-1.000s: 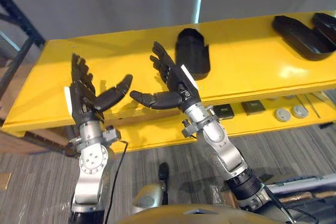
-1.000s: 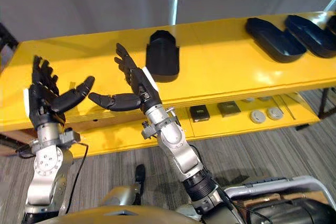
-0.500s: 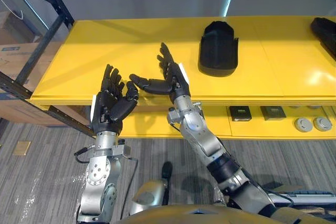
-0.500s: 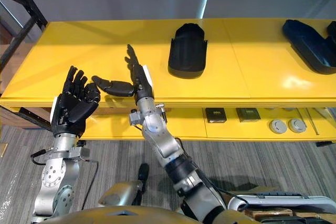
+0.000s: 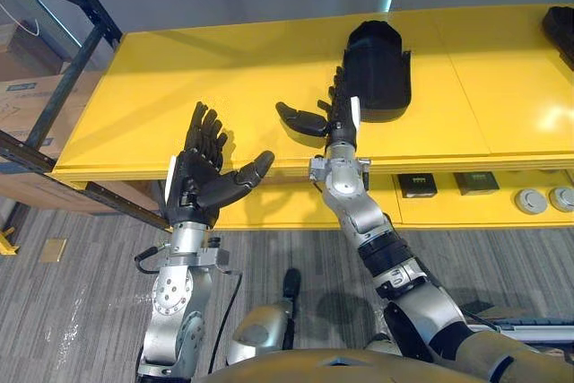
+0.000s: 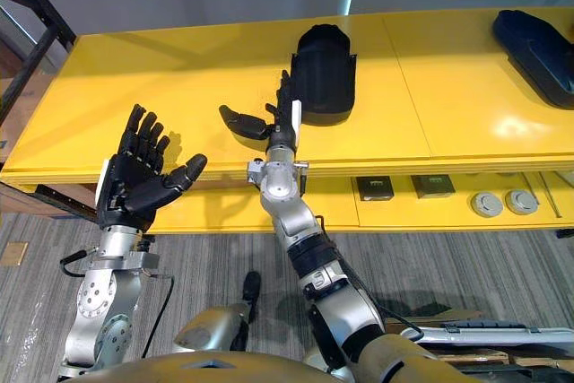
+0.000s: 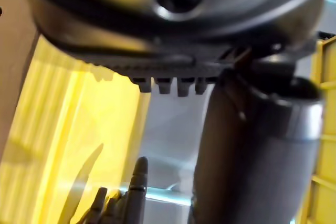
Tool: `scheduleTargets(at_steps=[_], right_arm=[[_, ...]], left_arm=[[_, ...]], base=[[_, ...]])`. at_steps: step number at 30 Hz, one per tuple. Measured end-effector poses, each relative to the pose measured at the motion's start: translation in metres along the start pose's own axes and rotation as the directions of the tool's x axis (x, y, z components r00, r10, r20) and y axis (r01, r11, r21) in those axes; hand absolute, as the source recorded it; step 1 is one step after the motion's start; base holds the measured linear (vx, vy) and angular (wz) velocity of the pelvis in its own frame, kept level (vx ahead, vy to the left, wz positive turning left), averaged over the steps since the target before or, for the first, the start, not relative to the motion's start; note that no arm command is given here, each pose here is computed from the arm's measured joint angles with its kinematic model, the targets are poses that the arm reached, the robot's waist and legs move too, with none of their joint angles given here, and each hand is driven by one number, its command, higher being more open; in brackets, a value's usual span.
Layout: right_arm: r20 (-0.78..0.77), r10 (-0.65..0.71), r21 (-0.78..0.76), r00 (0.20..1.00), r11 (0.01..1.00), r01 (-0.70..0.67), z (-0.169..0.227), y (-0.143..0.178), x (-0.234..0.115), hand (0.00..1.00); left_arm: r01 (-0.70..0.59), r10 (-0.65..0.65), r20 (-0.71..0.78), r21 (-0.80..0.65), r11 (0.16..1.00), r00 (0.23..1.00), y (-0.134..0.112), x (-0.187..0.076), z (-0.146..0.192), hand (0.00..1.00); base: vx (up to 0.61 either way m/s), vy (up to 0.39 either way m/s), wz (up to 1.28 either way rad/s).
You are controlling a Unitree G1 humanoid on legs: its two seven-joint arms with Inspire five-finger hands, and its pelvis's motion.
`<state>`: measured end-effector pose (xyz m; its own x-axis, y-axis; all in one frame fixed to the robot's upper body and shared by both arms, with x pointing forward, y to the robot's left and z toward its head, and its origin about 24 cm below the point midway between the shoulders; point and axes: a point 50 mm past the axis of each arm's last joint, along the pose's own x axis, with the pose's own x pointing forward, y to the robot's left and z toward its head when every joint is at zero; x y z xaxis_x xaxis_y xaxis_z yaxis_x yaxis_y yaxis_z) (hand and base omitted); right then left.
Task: Walk over and take three plastic housings, then place them on the shelf
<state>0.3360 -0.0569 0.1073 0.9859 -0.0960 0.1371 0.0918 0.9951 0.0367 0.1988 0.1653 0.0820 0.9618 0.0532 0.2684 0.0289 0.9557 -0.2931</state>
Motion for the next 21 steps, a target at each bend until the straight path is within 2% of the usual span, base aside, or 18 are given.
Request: scheduleTargets(at_steps=[21], right_arm=[[0.036,0.021,-0.033,0.999,0.999,-0.02,0.007,0.002,0.003,1.0]], left_arm=[[0.057,-0.057,-0.007,-0.03,0.998,0.998,-0.013,0.006,-0.005,1.0]], base=[[-0.01,-0.049,-0.04]])
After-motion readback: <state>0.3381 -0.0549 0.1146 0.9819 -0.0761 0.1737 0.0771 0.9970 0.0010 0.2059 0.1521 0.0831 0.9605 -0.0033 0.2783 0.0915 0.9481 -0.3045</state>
